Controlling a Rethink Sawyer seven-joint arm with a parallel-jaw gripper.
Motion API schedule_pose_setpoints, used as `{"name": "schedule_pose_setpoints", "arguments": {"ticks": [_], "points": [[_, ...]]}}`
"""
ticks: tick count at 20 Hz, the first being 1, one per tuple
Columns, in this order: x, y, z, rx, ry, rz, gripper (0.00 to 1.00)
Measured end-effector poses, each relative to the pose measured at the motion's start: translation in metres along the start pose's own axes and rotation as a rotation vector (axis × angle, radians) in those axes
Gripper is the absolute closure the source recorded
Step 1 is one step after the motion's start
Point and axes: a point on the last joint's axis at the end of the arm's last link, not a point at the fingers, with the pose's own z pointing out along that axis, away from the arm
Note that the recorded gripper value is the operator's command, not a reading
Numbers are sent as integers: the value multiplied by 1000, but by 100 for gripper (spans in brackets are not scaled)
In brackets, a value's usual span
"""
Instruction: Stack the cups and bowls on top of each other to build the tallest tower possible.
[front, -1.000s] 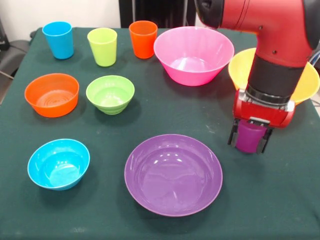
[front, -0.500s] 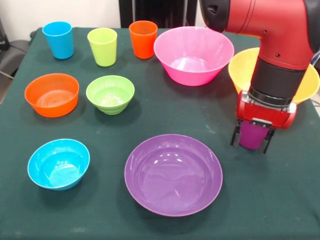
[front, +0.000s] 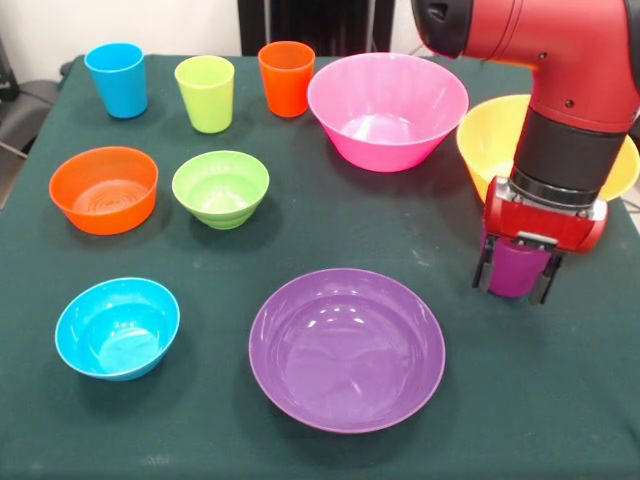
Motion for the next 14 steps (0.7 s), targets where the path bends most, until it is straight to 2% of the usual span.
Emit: {"name": "schedule_pose_setpoints", "arguments": {"ticks": [14], "points": [[-39, 9, -67, -24, 5, 28, 0]]}}
